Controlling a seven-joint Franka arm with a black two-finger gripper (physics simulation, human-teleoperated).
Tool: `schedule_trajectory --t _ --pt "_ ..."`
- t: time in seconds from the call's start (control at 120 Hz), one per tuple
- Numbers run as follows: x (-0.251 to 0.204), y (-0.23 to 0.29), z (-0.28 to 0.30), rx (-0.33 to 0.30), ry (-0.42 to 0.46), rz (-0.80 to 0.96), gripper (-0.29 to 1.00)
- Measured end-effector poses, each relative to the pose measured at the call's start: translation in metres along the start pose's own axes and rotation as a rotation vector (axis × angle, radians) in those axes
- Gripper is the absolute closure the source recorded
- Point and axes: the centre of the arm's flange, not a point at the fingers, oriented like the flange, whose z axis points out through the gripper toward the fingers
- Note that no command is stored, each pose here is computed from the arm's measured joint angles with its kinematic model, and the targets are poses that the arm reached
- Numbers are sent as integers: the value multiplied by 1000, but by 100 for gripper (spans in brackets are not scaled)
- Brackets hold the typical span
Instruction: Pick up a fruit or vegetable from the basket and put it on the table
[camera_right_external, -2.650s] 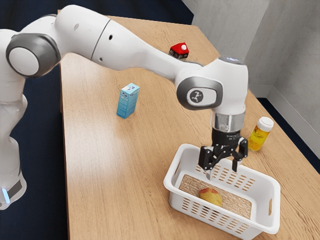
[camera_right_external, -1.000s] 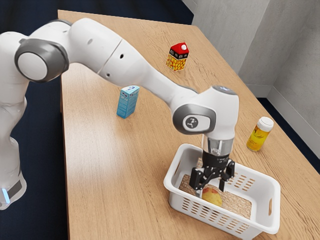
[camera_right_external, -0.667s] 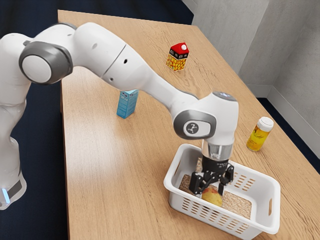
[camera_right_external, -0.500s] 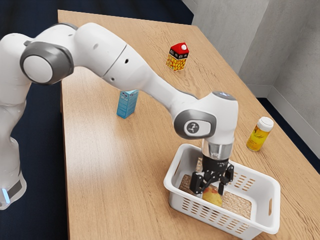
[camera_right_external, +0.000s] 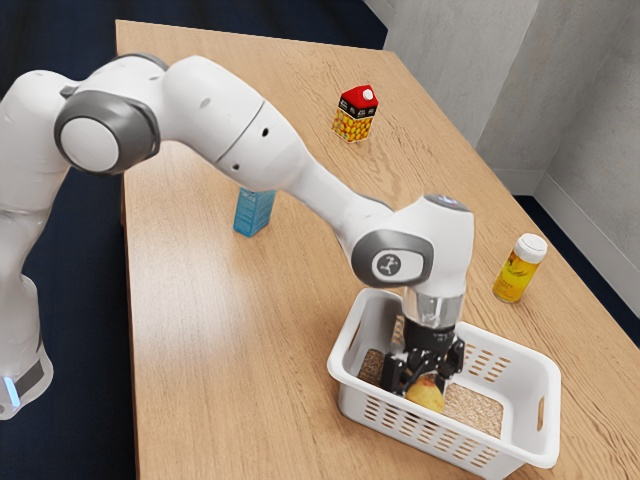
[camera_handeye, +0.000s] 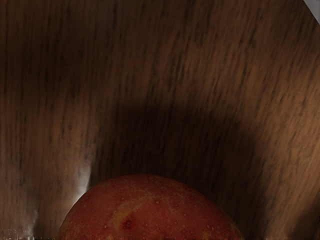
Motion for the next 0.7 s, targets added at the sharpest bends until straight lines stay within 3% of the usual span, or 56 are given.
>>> schedule_trajectory --t 0.092,0.3,0.483,0.7 --pt "-1 0 1 -3 -8 2 16" --pt "-4 0 5 -7 -17 13 1" --pt "-5 0 -1 -20 -23 19 28" --pt "-9 -1 -15 -42 -31 30 36"
